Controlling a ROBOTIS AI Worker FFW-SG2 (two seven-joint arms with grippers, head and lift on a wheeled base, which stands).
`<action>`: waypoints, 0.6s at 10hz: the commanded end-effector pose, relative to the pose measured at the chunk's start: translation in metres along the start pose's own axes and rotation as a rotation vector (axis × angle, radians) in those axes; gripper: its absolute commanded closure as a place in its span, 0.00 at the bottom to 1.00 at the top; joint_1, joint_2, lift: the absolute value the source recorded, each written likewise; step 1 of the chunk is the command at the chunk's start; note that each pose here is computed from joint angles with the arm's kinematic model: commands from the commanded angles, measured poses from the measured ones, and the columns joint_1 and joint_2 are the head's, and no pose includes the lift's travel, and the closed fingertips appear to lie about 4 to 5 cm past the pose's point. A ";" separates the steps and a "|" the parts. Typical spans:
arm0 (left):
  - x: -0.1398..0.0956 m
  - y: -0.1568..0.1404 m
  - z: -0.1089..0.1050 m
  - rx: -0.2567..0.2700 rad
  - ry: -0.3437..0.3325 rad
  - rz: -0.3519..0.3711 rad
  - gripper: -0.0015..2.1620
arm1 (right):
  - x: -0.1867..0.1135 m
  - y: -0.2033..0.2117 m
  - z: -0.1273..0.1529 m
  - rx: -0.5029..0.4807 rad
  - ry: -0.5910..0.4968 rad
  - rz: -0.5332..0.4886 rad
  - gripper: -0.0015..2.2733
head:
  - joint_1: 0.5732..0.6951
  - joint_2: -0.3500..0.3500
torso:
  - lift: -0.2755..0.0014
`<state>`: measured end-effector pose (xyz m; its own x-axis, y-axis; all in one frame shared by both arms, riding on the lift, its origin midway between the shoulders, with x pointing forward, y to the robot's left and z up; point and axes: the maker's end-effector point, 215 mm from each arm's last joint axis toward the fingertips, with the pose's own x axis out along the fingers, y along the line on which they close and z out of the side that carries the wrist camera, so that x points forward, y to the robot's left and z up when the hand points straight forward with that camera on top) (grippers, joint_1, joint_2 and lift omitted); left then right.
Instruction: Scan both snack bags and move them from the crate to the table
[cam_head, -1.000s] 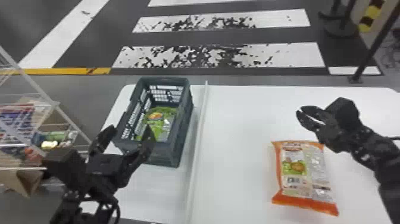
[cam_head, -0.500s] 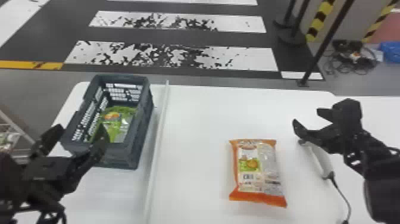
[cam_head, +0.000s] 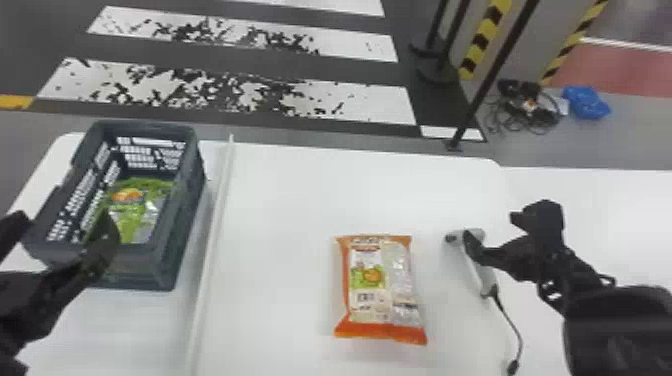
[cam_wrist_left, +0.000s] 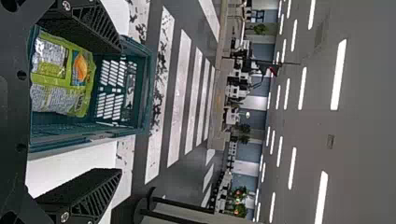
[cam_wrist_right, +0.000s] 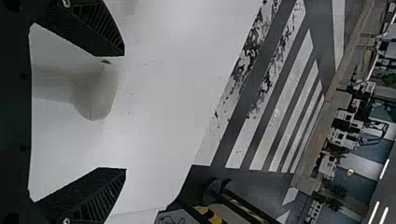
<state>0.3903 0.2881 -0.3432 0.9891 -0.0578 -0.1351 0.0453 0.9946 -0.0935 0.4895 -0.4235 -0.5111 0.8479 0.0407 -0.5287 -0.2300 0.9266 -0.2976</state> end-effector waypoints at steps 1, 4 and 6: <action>0.000 0.000 0.000 -0.001 0.001 -0.001 0.04 | 0.000 -0.003 -0.018 -0.002 0.015 0.000 0.02 | 1.00 0.26 | 0.86; 0.001 0.002 -0.002 -0.002 0.004 0.001 0.04 | 0.001 0.006 -0.035 -0.001 0.022 0.025 0.03 | 1.00 0.23 | 0.86; 0.001 0.002 -0.004 -0.004 0.007 0.003 0.04 | 0.006 0.020 -0.046 0.000 0.036 0.051 0.04 | 1.00 0.24 | 0.86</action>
<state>0.3905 0.2896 -0.3465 0.9884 -0.0561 -0.1410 0.0428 0.9945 -0.0958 0.4692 -0.4246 -0.5513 0.8227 0.0693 -0.5643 -0.2663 0.9239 -0.2748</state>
